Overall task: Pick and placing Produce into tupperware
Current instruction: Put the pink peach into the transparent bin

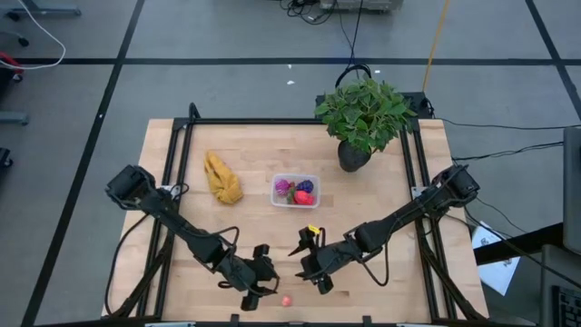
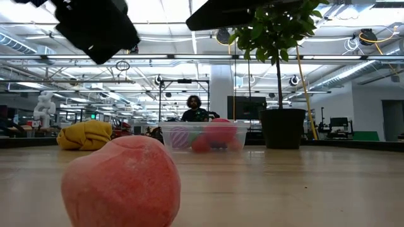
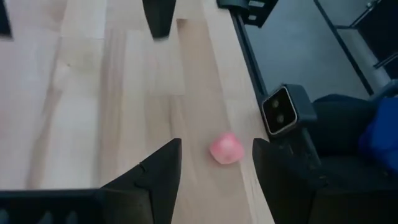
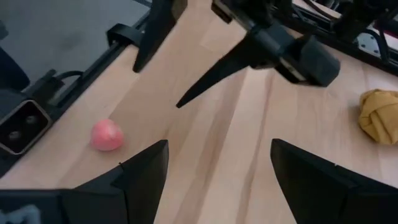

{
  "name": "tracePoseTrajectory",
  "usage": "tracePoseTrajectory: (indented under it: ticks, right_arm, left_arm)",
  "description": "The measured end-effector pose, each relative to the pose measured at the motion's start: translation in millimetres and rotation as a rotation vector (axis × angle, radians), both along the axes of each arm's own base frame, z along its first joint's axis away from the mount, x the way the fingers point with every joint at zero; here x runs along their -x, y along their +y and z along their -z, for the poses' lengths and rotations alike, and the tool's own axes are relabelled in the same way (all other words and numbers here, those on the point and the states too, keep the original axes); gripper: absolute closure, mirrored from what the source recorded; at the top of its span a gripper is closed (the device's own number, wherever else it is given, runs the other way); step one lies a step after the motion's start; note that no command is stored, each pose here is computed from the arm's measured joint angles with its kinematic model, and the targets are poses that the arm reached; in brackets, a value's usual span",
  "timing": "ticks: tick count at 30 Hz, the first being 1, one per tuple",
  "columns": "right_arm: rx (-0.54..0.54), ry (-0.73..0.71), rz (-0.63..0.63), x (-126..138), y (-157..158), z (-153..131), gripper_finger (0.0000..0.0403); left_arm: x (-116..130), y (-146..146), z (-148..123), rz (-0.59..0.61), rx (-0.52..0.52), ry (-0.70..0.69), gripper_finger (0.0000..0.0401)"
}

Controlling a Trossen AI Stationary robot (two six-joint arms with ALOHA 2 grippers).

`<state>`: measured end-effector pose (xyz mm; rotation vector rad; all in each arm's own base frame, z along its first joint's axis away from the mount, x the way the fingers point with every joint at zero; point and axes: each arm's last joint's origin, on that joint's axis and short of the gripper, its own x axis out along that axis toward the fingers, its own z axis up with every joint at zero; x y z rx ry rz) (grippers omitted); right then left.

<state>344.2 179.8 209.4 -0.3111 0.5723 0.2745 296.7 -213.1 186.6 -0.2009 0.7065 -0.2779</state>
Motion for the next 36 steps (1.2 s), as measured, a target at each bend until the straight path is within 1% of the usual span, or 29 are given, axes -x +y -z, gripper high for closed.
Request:
tracePoseTrajectory:
  ticks: [4,7,9,15,17,22,28,36]
  right_arm:
    - [0.002,-0.001,-0.022,4,7,0,0.0128]
    - [0.0,-0.004,-0.028,5,9,0,0.0128]
    - [0.0,-0.004,-0.028,5,9,0,0.0128]
    - [-0.003,-0.014,-0.021,3,7,-1,0.0128]
    - [-0.002,-0.014,-0.015,2,5,-1,0.0128]
    - [-0.008,-0.023,-0.006,0,2,-2,0.0128]
    - [-0.021,-0.041,-0.005,-1,3,-4,0.0128]
    - [-0.033,-0.06,-0.006,-2,4,-5,0.0128]
  left_arm:
    - [2,-8,12,0.004,-0.003,0.034,0.0199]
    - [3,-13,19,-0.012,0.023,0.052,0.0199]
    - [2,-17,22,-0.005,0.036,0.037,0.0198]
    - [-9,-26,31,0.023,0.052,-0.03,0.0199]
    - [-13,-29,36,0.038,0.041,-0.013,0.0199]
    - [-25,-41,47,0.099,0.053,0.028,0.0199]
    - [-33,-46,50,0.101,0.001,0.092,0.0199]
    - [-33,-46,50,0.091,-0.01,0.092,0.0199]
